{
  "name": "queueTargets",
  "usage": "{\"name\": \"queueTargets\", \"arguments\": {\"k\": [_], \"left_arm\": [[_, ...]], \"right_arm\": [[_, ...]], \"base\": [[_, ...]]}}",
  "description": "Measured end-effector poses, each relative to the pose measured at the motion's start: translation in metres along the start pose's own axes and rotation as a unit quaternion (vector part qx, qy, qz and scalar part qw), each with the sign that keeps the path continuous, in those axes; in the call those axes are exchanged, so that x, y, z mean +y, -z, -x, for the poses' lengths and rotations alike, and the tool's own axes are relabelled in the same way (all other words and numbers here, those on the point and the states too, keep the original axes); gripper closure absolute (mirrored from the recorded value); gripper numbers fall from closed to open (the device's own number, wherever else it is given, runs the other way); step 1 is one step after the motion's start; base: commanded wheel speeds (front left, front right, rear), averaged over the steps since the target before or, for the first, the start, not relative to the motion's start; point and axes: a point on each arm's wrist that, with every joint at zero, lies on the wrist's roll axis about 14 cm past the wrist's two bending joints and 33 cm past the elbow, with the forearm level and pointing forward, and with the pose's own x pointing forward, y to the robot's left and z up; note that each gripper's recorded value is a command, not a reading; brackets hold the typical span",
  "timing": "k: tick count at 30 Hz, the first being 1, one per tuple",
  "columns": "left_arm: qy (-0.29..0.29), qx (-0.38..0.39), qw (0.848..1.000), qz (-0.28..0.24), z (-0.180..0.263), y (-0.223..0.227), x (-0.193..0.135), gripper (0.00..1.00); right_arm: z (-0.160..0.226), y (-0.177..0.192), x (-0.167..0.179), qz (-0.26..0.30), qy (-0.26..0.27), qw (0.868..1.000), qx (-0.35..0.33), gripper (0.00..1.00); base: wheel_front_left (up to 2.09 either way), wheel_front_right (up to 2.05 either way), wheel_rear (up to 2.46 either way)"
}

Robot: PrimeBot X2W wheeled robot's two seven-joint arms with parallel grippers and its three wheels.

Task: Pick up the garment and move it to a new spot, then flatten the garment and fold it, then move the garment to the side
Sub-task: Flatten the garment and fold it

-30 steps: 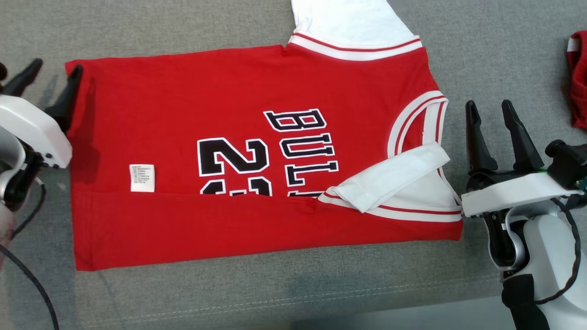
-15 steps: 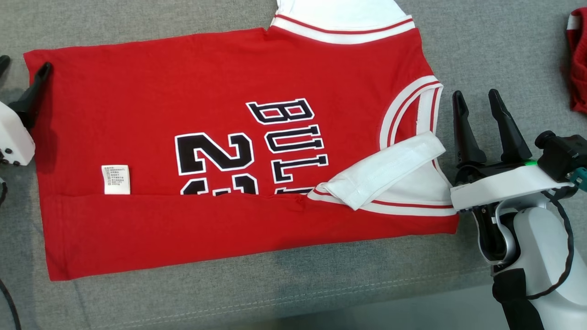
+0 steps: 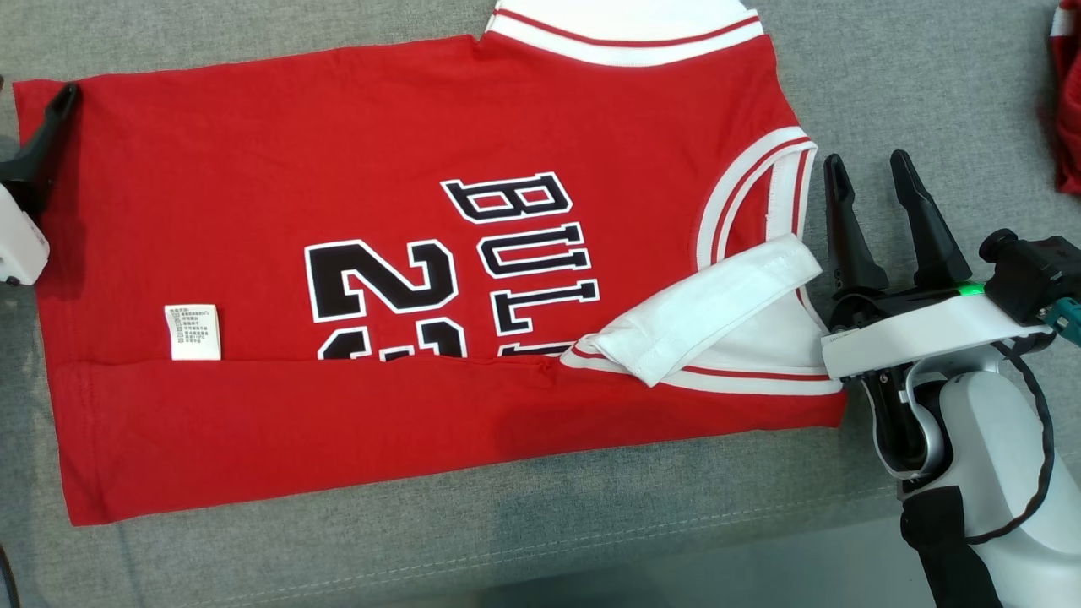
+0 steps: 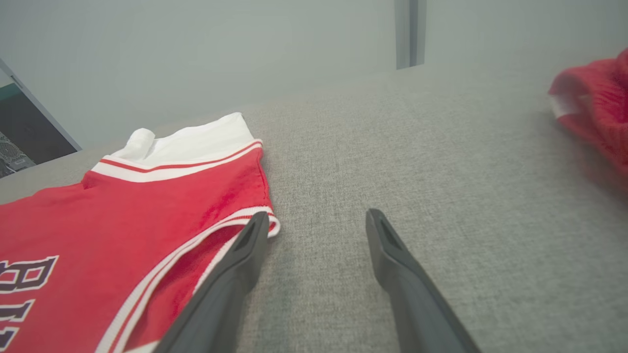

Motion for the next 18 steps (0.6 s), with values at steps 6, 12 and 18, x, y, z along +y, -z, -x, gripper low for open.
{"name": "queueTargets", "arguments": {"k": [6,12,18], "left_arm": [[0.007,0.003,1.0,0.001,0.0,-0.001,-0.001,0.69],[0.016,-0.001,1.0,-0.002,0.004,0.001,-0.007,1.0],[0.025,-0.031,0.999,-0.016,0.01,-0.01,-0.011,1.0]], "right_arm": [[-0.001,0.002,0.001,-0.004,-0.001,1.0,0.002,0.0],[-0.002,0.003,0.004,-0.005,-0.005,1.0,0.002,0.0],[-0.018,-0.009,0.009,0.008,-0.025,1.0,-0.008,0.0]], "base": [[0.0,0.0,0.0],[0.0,0.0,0.0],[0.0,0.0,0.0]]}}
